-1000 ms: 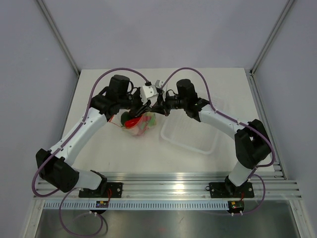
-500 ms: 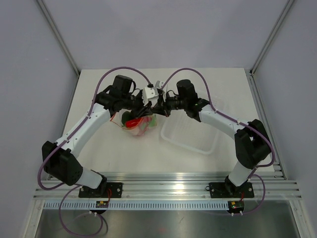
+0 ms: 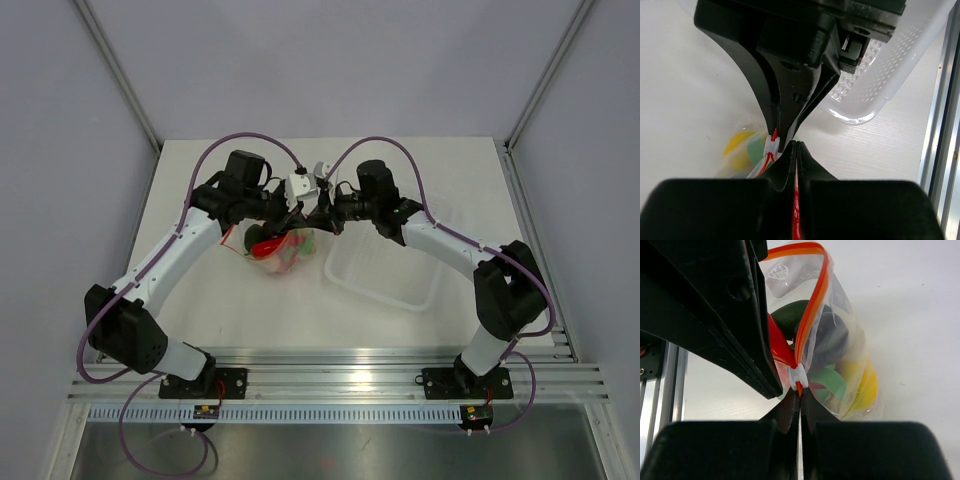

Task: Place the food in the zip-top bag and seal the zipper
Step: Zip the zipper food storage bag at the center of the board.

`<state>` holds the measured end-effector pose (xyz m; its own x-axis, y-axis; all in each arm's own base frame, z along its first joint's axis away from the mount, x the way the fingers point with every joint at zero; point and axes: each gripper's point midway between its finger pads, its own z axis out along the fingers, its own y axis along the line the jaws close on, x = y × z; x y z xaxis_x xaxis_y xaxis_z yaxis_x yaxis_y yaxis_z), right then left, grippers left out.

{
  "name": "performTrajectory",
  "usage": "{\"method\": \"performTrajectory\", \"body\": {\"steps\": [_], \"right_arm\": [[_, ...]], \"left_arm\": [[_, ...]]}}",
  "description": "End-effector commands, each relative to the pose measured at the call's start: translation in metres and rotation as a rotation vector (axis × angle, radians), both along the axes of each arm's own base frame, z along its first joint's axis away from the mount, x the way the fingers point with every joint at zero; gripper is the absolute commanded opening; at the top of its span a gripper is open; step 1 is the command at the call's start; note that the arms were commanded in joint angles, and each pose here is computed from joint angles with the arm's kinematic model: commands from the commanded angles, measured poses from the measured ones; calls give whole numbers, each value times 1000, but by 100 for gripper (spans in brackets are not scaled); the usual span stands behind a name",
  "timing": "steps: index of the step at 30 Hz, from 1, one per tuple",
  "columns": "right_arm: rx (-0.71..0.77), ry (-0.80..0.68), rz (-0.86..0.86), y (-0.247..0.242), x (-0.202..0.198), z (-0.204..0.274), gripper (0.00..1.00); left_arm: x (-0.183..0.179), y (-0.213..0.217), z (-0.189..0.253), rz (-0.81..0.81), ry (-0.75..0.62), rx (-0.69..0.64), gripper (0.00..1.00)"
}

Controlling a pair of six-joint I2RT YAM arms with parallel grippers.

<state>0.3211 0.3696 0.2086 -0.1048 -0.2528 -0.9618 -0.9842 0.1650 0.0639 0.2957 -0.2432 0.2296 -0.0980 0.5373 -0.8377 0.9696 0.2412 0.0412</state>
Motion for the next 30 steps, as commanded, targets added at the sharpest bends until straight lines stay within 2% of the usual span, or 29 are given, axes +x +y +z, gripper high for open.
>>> {"method": "performTrajectory", "body": {"steps": [1,8,17,25,30], "right_arm": [[105,-124,-28,0,8,52,0],[199,-129,-158,-12,30,63,0],[355,-104,-271,-27,57,83,0],[403,-103,-368,-51,79,90,0],[417,-98,-367,-54,82,93,0]], "left_arm": [[-2,0,24,-9,-61,-57,0],[4,24,21,103,-26,-84,0],[20,50,10,256,-9,-39,0],[28,66,6,350,5,-16,0],[28,68,-1,369,20,-10,0]]}}
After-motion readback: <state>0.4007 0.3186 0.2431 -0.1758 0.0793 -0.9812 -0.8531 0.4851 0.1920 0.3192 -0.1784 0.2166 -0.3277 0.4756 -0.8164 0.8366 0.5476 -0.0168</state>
